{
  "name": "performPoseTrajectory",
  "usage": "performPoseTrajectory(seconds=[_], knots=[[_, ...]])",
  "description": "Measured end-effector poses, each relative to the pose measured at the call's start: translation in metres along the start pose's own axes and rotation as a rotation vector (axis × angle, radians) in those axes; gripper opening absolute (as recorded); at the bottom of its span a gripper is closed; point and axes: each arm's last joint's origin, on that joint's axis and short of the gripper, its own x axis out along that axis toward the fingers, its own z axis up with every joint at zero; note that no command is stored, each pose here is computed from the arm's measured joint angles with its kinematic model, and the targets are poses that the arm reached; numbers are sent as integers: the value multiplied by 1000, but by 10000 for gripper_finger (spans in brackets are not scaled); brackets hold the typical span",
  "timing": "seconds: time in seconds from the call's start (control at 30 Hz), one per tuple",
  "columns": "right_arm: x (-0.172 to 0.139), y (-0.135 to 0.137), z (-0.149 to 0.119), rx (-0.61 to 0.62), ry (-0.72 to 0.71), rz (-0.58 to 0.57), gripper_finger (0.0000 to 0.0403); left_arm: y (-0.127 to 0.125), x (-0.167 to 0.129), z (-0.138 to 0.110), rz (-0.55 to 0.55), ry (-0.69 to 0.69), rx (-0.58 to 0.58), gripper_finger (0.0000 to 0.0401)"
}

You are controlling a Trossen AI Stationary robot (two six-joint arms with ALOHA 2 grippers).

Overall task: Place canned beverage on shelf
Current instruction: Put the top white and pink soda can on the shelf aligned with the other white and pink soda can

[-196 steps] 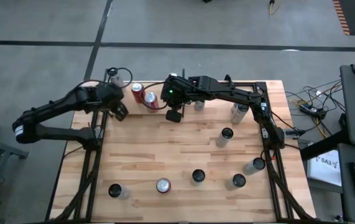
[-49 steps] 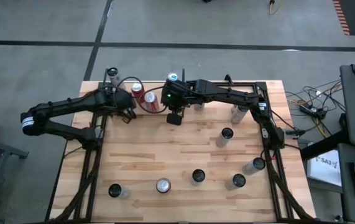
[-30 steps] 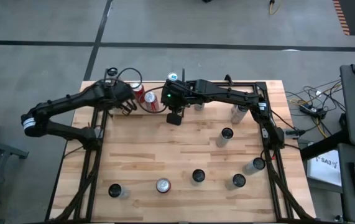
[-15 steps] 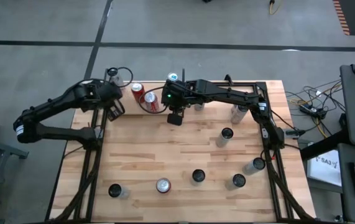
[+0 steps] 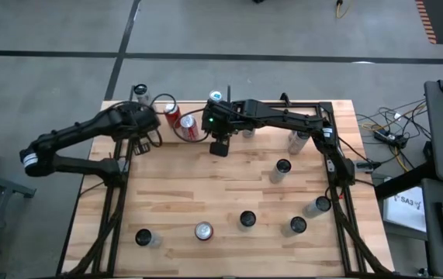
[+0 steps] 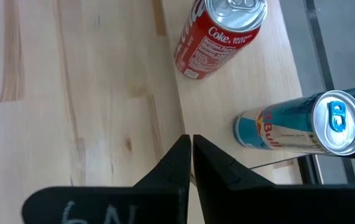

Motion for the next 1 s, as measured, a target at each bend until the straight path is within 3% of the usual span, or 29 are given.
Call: performPoseTrajectory(seconds=[0.53,1.0], knots=[[8,2,-5,-15,32,3,9,28,29,11,86,87,-88,0],[8,1,-5,-15,32,3,9,32,45,26,105,95,-123,0]])
